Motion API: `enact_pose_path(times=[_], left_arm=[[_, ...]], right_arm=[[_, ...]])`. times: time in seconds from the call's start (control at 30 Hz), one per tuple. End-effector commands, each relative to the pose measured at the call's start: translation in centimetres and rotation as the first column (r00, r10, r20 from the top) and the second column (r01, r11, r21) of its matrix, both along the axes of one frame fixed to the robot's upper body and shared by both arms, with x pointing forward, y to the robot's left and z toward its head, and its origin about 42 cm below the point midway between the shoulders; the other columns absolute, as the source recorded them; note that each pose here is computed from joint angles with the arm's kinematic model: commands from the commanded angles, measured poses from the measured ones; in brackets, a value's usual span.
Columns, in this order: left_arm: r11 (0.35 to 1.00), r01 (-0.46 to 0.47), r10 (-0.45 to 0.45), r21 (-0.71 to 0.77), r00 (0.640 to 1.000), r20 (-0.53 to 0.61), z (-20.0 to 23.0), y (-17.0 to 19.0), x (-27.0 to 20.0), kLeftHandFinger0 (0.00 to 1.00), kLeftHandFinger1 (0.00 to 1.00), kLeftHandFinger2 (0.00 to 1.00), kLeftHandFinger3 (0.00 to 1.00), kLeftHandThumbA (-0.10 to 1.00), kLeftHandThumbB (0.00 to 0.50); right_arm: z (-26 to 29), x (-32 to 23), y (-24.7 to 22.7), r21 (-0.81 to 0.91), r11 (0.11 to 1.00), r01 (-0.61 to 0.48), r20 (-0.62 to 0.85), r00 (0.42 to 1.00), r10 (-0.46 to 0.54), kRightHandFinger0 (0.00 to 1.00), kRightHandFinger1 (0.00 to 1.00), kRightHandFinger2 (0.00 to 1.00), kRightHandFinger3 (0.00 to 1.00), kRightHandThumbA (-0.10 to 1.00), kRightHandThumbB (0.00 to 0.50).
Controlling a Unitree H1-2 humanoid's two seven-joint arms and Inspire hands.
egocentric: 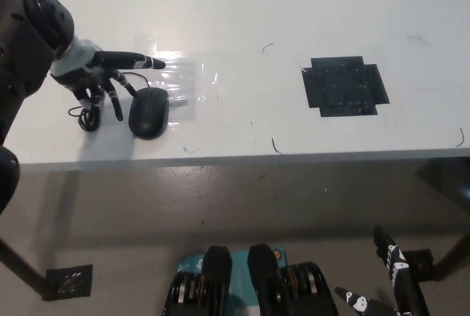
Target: The robot uses left hand to click on the left button of the black mouse, which is placed on the left area of the table
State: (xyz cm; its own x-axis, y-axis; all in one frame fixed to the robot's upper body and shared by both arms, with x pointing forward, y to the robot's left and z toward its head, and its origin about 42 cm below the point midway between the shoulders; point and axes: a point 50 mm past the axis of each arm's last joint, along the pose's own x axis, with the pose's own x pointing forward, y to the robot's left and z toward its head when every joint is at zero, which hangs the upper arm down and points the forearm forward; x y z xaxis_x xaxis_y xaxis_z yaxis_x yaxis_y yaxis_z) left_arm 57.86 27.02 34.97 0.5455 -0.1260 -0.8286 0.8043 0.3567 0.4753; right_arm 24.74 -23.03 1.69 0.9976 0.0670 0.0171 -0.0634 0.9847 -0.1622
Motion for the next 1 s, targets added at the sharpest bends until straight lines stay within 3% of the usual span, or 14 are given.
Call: enact_pose_path(times=[0.0,0.1,0.17,0.43,0.9,0.97], left_arm=[[0.999,0.025,-0.028,0.027,0.994,0.105,4.7,-0.9,0.7,0.00,0.06,0.41,1.00,1.00,0.465],[0.999,0.027,-0.031,0.044,0.995,0.099,4.8,-1.0,0.7,0.00,0.06,0.41,1.00,1.00,0.483],[0.998,0.047,-0.052,0.049,0.993,0.108,4.9,-1.1,0.7,0.00,0.13,0.55,1.00,1.00,0.485],[0.998,0.058,-0.062,0.038,0.992,0.113,4.6,-1.3,0.8,0.00,0.28,0.71,1.00,1.00,0.498],[0.998,0.046,-0.050,0.048,0.995,0.085,3.3,-1.3,0.8,0.00,0.32,0.68,1.00,1.00,0.475],[0.999,0.015,-0.017,0.045,0.998,0.053,2.4,-1.4,0.7,0.00,0.28,0.61,1.00,1.00,0.486]], right_arm=[[1.5,0.9,-0.2,-0.015,1.000,-0.023,0.092,0.995,0.024,1.00,1.00,1.00,1.00,1.00,0.305],[1.5,0.9,-0.2,-0.018,1.000,-0.023,0.092,0.995,0.024,1.00,1.00,1.00,1.00,1.00,0.304],[1.5,0.9,-0.2,-0.017,1.000,-0.022,0.093,0.995,0.023,1.00,1.00,1.00,1.00,1.00,0.304],[1.5,1.0,0.0,-0.014,1.000,-0.024,0.092,0.995,0.025,1.00,1.00,1.00,1.00,1.00,0.299],[1.4,0.8,0.2,-0.013,0.999,-0.034,0.089,0.995,0.035,1.00,1.00,1.00,1.00,1.00,0.305],[1.3,0.8,0.2,-0.005,0.999,-0.035,0.086,0.996,0.036,1.00,1.00,1.00,1.00,1.00,0.307]])
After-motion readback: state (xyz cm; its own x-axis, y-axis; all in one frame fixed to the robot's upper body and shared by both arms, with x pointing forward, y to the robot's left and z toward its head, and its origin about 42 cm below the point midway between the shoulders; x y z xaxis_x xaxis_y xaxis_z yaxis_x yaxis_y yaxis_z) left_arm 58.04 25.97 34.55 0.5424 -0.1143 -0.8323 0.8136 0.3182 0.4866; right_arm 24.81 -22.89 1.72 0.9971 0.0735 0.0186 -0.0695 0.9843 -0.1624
